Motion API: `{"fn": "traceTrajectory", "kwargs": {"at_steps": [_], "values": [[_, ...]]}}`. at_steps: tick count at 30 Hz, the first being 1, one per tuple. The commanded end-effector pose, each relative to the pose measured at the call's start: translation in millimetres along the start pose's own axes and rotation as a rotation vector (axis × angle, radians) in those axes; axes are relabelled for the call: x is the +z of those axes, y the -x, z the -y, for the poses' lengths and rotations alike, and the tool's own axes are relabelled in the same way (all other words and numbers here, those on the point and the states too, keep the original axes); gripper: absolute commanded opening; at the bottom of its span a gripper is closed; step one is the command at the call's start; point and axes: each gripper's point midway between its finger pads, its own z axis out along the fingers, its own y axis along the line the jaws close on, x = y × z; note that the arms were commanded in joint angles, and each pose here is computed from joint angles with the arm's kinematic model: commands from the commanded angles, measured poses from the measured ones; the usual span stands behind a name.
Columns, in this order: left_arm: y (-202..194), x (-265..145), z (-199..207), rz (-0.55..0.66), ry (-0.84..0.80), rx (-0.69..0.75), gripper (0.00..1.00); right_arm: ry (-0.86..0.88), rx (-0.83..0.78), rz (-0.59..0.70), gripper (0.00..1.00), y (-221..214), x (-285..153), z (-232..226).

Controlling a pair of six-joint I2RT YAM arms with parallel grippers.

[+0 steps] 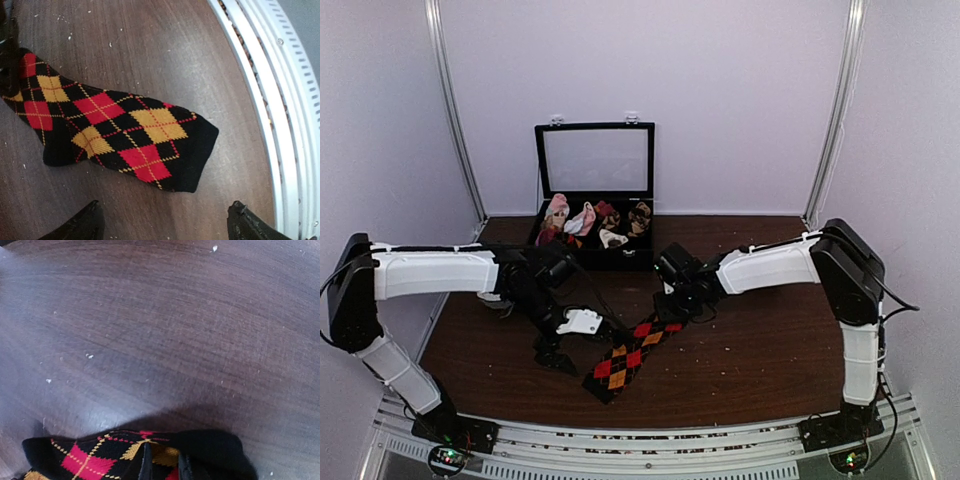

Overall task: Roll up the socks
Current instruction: Move the sock to the center of the board.

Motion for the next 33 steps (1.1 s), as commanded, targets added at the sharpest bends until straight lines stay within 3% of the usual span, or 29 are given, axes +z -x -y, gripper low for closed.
{"fn": "traceTrajectory", "kwargs": {"at_steps": [1,8,13,15,18,23,27,33], "values": [[8.2,15.0,-33.7,-0.049,0.092,0.091,0.84,-0.06,0.016,-0.048,0.19,2.9,14.1,13.4],[15.3,32.7,-54.5,-0.068,0.167,0.112,0.67,-0.066,-0.002,-0.043,0.18,22.5,34.5,13.2],[20.6,36.5,-61.0,-0.059,0.159,0.101,0.66,-0.021,0.015,-0.043,0.14,23.4,42.5,3.1],[23.5,40.1,-61.4,-0.057,0.145,0.1,0.65,-0.002,0.042,-0.018,0.21,27.0,37.8,1.3],[24.1,51.8,-61.4,-0.076,0.132,0.107,0.63,0.019,0.063,0.032,0.38,31.5,26.5,-1.3],[18.5,68.4,-71.5,-0.117,0.129,0.064,0.55,0.091,0.089,0.223,0.63,39.6,-18.7,1.9],[16.0,77.1,-76.8,-0.132,0.124,0.023,0.52,0.184,0.046,0.35,0.69,43.9,-60.4,-7.5],[20.6,87.1,-78.3,-0.107,0.088,-0.054,0.5,0.192,-0.066,0.429,0.67,-4.2,-95.1,4.0]]}}
